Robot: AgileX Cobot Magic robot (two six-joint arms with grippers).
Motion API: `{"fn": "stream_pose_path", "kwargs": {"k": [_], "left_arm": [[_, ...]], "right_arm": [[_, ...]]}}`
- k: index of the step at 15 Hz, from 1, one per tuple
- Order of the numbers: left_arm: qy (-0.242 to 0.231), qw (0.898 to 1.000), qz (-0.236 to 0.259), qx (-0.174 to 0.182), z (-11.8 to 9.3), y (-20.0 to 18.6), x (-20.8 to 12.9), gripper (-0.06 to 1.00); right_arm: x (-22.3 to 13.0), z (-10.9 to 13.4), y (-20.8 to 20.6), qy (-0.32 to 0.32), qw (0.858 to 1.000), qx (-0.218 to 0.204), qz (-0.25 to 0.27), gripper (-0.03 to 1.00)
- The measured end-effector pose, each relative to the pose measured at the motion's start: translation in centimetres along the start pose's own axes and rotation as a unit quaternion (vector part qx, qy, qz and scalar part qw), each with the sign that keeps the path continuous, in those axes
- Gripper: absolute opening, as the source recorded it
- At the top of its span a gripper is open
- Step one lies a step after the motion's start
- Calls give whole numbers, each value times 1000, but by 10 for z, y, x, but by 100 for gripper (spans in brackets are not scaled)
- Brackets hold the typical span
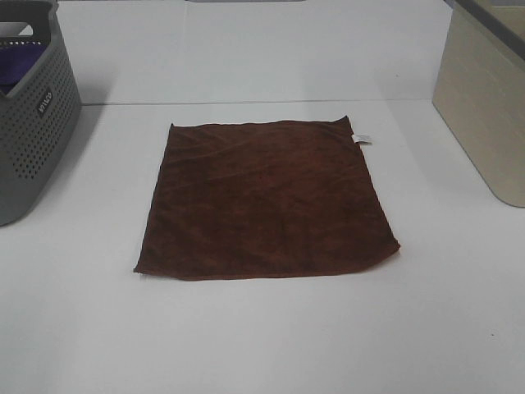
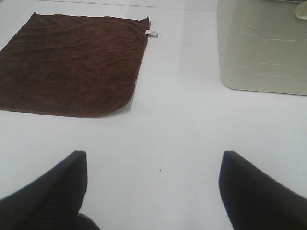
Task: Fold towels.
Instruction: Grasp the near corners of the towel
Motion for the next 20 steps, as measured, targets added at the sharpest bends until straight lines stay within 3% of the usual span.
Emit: {"fn": "stream_pose_path", "kwargs": {"k": [20], "left_arm": [[0, 1000, 0, 0, 0, 0, 0, 81]], "right_arm": [[0, 0, 0, 0, 1000, 0, 0, 74]]}}
Point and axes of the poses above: a point on each arm's last joint axis where the gripper is mounted, y pointing out along that axis toward the gripper, z along the wrist's bending axis when the last joint is at zero, x = y × z, the point moved 1 cm from there along y, pointing out along that axis toward the gripper, and after that the axes turned 14 degrees about -y, right-handed, at the moved point
